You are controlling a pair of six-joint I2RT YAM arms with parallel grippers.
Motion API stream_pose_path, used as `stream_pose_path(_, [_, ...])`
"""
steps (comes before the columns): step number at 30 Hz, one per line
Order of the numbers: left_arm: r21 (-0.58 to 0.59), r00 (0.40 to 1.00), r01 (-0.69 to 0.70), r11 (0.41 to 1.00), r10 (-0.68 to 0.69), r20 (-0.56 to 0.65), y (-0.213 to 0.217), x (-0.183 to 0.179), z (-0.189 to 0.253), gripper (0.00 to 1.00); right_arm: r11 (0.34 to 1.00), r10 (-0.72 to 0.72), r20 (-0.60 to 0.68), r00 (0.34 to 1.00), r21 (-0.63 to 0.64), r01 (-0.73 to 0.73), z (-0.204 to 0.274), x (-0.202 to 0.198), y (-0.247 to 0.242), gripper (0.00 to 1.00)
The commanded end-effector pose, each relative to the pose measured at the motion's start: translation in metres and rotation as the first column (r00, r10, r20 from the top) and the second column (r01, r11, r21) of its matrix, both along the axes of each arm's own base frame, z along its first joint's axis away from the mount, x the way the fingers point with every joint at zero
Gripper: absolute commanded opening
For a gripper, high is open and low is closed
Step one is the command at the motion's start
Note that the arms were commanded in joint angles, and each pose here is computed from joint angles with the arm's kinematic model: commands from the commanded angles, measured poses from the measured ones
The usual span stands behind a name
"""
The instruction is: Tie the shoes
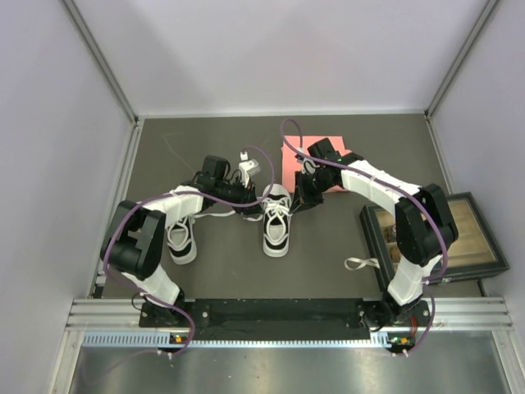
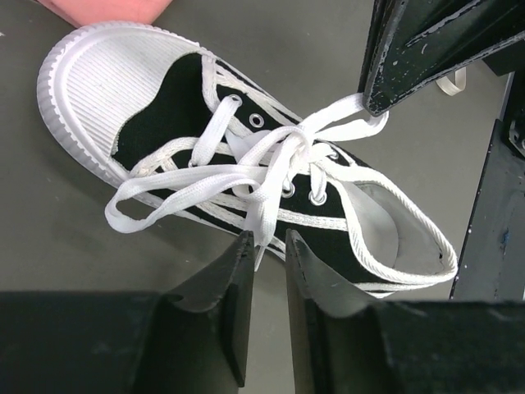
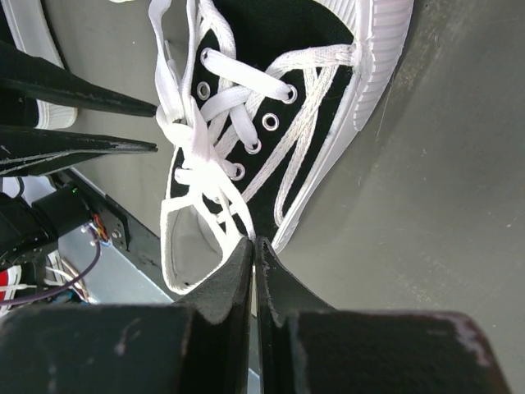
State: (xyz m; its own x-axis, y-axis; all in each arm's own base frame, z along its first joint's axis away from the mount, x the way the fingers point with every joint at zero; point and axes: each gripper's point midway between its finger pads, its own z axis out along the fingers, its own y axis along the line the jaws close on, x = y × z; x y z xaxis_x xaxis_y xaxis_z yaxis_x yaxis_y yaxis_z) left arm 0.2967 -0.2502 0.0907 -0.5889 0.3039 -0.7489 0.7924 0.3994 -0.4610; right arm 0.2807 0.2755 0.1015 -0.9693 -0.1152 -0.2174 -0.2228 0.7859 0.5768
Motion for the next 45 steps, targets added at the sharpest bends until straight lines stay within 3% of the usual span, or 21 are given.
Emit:
stream_pose_path(1, [-0.023,0.999,-0.008,1.000,0.009,0.047,-0.006,0.016,0.013,0.29,1.000,-0.001,0.031,1.000,0.031,0.000,0.012,0.011,0.009,0.01])
stream_pose_path(4, [-0.028,0.999,-0.004,1.000,0.006,0.044,-0.008,0.019,0.014,0.29,1.000,0.000,0.032,0.999,0.028,-0.001,0.011,0.011,0.009,0.01])
stream_pose_path(10, [-0.046,1.000,0.018,0.999,-0.018,-0.008,-0.011,0.012,0.011,0.17,1.000,0.005,0.036,0.999,0.023,-0.006,0.011,0.011,0.008,0.01])
stream_pose_path(17, [-0.039,0.999,0.019,0.999,-0.021,-0.035,-0.009,0.002,0.006,0.18,1.000,0.011,0.036,0.999,0.027,-0.012,0.012,0.013,0.010,0.01])
stream_pose_path(22, [-0.033,0.999,0.029,0.999,-0.030,-0.032,-0.008,0.001,0.008,0.10,1.000,0.011,0.034,0.999,0.029,-0.012,0.012,0.013,0.010,0.02])
stream_pose_path(39, [-0.061,0.995,0.073,0.996,-0.077,-0.069,-0.014,-0.007,0.006,0.17,1.000,0.005,0.028,1.000,0.024,-0.006,0.009,0.012,0.009,0.02])
stream_pose_path(44, [-0.071,0.994,0.082,0.994,-0.087,-0.073,-0.016,-0.007,0.008,0.16,1.000,0.008,0.031,0.999,0.024,-0.009,0.011,0.012,0.009,0.02])
stream_pose_path(45, [-0.071,0.993,0.082,0.994,-0.087,-0.075,-0.017,-0.007,0.007,0.12,1.000,0.007,0.031,1.000,0.024,-0.007,0.011,0.013,0.009,0.02])
